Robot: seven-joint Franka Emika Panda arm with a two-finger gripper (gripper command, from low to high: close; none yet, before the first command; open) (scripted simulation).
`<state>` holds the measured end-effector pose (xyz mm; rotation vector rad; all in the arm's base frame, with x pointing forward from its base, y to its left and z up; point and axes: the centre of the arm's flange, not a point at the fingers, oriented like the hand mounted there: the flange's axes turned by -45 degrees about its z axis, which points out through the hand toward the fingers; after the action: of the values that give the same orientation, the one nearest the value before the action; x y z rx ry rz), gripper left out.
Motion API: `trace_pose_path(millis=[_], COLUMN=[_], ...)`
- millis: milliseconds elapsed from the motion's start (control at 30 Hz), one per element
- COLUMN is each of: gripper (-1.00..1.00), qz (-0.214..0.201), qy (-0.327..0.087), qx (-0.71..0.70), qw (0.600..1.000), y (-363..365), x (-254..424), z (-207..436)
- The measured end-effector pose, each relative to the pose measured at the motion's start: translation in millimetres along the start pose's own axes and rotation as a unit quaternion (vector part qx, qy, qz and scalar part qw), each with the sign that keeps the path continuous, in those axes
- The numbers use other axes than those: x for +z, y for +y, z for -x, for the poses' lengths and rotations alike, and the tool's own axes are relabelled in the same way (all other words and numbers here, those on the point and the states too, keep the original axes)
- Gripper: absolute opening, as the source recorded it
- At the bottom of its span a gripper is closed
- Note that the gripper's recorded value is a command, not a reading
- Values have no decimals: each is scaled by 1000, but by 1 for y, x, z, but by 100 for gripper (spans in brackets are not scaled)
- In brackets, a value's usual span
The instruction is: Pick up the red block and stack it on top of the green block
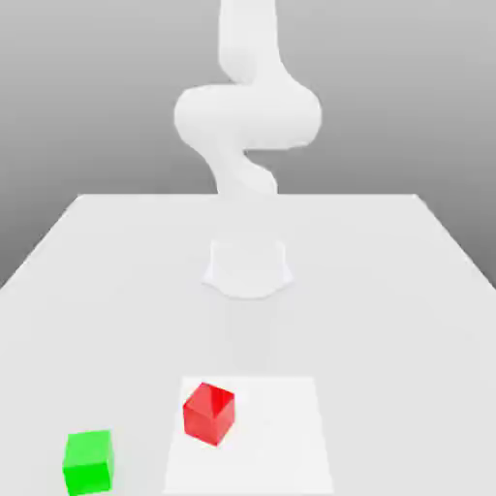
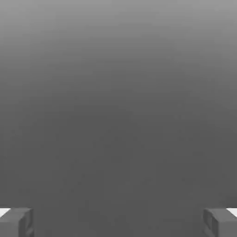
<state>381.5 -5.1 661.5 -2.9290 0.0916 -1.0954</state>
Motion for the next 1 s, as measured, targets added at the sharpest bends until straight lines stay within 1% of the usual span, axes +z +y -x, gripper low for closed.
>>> trace_pose_path(millis=[167, 333, 500, 667, 733, 867, 900, 1000], gripper=[0, 0, 0, 0, 0, 0, -100, -100], qz=[15, 34, 57, 84, 87, 88, 88, 88], qy=[-88, -170, -250, -325, -336, -339, -339, -339], qx=[48, 94, 140, 184, 188, 189, 189, 189], qw=[995, 980, 956, 924, 919, 917, 917, 917], y=[14, 30, 45, 59, 60, 61, 61, 61], x=[119, 217, 295, 348, 364, 396, 401, 401], z=[34, 92, 171, 262, 283, 314, 319, 319])
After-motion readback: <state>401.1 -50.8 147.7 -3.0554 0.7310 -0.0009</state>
